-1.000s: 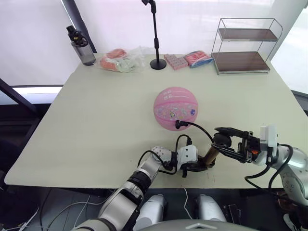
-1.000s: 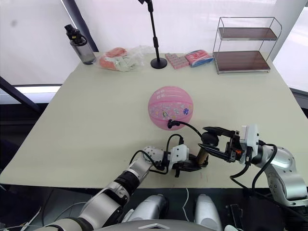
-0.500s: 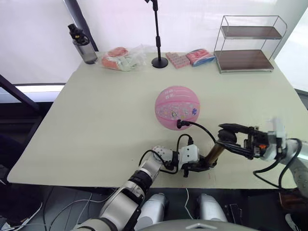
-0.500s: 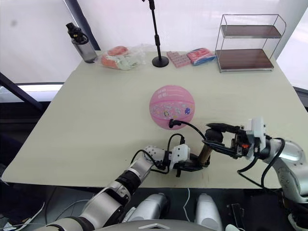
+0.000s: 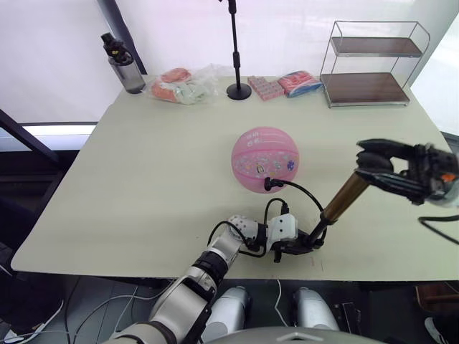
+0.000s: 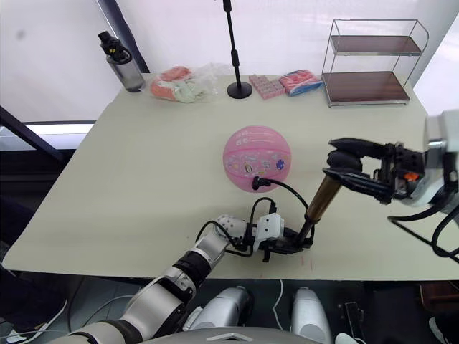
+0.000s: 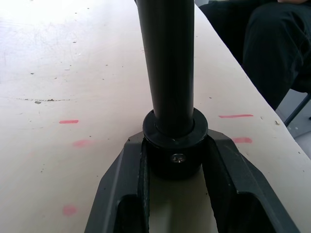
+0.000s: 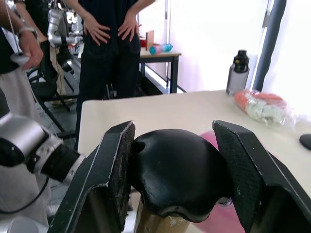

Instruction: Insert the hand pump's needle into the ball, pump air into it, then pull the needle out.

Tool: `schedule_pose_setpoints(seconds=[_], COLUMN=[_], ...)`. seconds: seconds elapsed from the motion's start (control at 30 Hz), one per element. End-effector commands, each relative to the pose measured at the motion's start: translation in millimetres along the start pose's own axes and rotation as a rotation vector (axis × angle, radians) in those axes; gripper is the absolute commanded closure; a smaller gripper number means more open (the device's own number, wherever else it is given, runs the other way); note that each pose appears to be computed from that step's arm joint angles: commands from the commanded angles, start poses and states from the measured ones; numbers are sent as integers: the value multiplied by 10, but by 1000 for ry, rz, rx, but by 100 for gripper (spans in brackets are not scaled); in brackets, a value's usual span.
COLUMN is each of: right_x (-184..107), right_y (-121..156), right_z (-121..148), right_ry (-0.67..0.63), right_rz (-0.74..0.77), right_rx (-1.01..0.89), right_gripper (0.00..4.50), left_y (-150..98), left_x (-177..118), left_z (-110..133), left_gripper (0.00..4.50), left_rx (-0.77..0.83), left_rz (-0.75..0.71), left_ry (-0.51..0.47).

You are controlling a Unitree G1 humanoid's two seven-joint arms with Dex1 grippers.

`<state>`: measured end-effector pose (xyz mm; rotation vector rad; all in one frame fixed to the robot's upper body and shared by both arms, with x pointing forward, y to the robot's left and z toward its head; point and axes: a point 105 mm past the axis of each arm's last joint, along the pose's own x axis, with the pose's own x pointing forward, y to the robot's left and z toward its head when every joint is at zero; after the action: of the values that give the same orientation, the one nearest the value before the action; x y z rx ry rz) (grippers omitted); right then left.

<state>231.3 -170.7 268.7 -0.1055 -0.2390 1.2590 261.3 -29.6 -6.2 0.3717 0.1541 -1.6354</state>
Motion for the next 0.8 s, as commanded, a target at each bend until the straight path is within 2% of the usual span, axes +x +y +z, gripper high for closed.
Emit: schedule_pose_setpoints(seconds=[0.03,0.2,0.3,0.8], right_x=[-47,1,-5,5], right_y=[-41,-29,-35,186], right_z=[406,402,248,-905], right_ry=[-70,-40,14,182], right_rz=[-44,-36,-48,-58], right_rx=[-100,-73,-49,-16], right_gripper=[240,240,240,240], left_y=[-190,-192,-191,-209], left_x=[-8,-7,-5,4], left_z=[-293,-291,-288,-293], left_gripper=[341,341,341,341], left_rx=[-67,-63,-60,-63], left_rz=[-56,-59,-58,-53], left_ry=[98,98,97,96])
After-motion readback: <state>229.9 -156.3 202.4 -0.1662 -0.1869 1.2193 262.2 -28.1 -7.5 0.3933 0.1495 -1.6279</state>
